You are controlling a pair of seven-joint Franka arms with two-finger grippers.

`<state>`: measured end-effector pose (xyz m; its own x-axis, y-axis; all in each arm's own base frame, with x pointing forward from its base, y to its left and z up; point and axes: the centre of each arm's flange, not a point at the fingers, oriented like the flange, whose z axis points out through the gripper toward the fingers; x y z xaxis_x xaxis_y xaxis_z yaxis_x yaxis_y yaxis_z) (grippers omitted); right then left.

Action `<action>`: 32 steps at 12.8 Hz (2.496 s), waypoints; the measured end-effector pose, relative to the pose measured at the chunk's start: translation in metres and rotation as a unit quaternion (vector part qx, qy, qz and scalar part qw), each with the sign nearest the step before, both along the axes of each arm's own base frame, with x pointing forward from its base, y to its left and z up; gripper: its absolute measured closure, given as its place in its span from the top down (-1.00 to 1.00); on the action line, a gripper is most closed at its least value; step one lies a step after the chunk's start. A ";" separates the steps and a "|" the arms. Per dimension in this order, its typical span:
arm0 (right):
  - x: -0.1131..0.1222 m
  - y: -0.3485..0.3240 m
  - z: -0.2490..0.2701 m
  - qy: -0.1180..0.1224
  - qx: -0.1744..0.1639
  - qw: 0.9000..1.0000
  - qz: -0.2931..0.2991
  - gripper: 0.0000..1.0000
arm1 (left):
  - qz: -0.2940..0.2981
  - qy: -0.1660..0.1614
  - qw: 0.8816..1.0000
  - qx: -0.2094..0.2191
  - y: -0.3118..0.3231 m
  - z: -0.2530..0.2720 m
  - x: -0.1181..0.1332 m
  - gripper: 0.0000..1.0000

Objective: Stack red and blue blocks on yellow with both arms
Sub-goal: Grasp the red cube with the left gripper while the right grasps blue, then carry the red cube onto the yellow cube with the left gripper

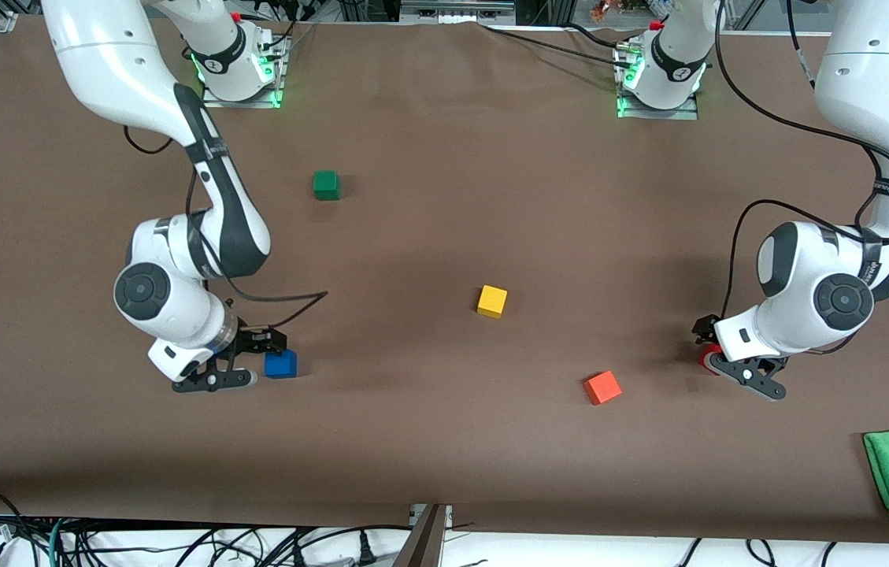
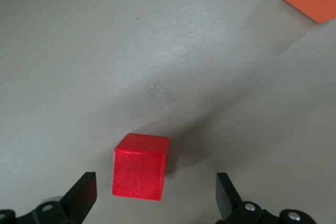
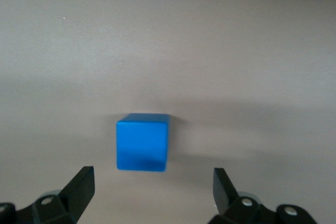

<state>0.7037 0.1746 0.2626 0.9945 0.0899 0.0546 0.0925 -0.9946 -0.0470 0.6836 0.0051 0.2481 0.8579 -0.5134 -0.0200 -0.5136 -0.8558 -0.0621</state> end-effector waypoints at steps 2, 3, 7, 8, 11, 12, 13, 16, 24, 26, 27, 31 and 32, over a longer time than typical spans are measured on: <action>0.002 0.001 -0.014 0.007 0.008 1.000 -0.010 1.00 | -0.003 -0.010 1.000 -0.002 0.009 -0.016 -0.005 1.00; 0.002 0.001 -0.020 0.005 0.008 1.000 -0.016 1.00 | -0.001 -0.011 1.000 -0.005 0.016 -0.028 -0.008 1.00; 0.004 0.003 -0.043 -0.005 0.008 1.000 -0.028 0.98 | 0.003 -0.013 1.000 -0.013 0.027 -0.059 -0.014 0.82; 0.006 0.003 -0.049 -0.013 0.009 0.999 -0.029 0.96 | 0.002 -0.013 1.000 -0.014 0.026 -0.059 -0.014 0.58; 0.007 0.003 -0.061 -0.019 0.008 0.999 -0.030 0.80 | 0.006 -0.016 1.000 -0.017 0.021 -0.053 -0.012 0.11; 0.007 0.003 -0.059 -0.021 0.009 0.999 -0.032 0.59 | 0.014 -0.015 1.000 -0.022 0.014 -0.047 -0.011 0.11; 0.009 0.004 -0.057 -0.022 0.010 0.999 -0.033 0.37 | 0.024 -0.013 0.999 -0.031 -0.002 -0.038 -0.010 0.11; 0.010 0.008 -0.050 -0.020 0.012 0.999 -0.033 0.10 | 0.089 0.016 0.994 -0.055 -0.086 0.004 -0.017 0.11; 0.005 0.038 0.115 0.033 0.021 0.999 -0.020 0.10 | 0.123 0.039 0.991 -0.041 -0.361 0.032 -0.109 0.11; 0.001 0.057 0.148 0.030 0.026 0.999 -0.033 0.10 | 0.127 0.028 0.991 -0.030 -0.398 0.022 -0.123 0.11; -0.001 0.067 0.157 0.024 0.029 0.999 -0.037 0.10 | 0.128 0.025 0.991 -0.026 -0.412 0.016 -0.128 0.11; -0.003 0.093 0.159 0.012 0.034 0.998 -0.047 0.10 | 0.123 0.017 0.992 -0.023 -0.422 0.001 -0.125 0.11; -0.001 0.095 0.158 0.009 0.035 0.998 -0.048 0.10 | 0.121 0.012 0.992 -0.024 -0.421 -0.001 -0.123 0.11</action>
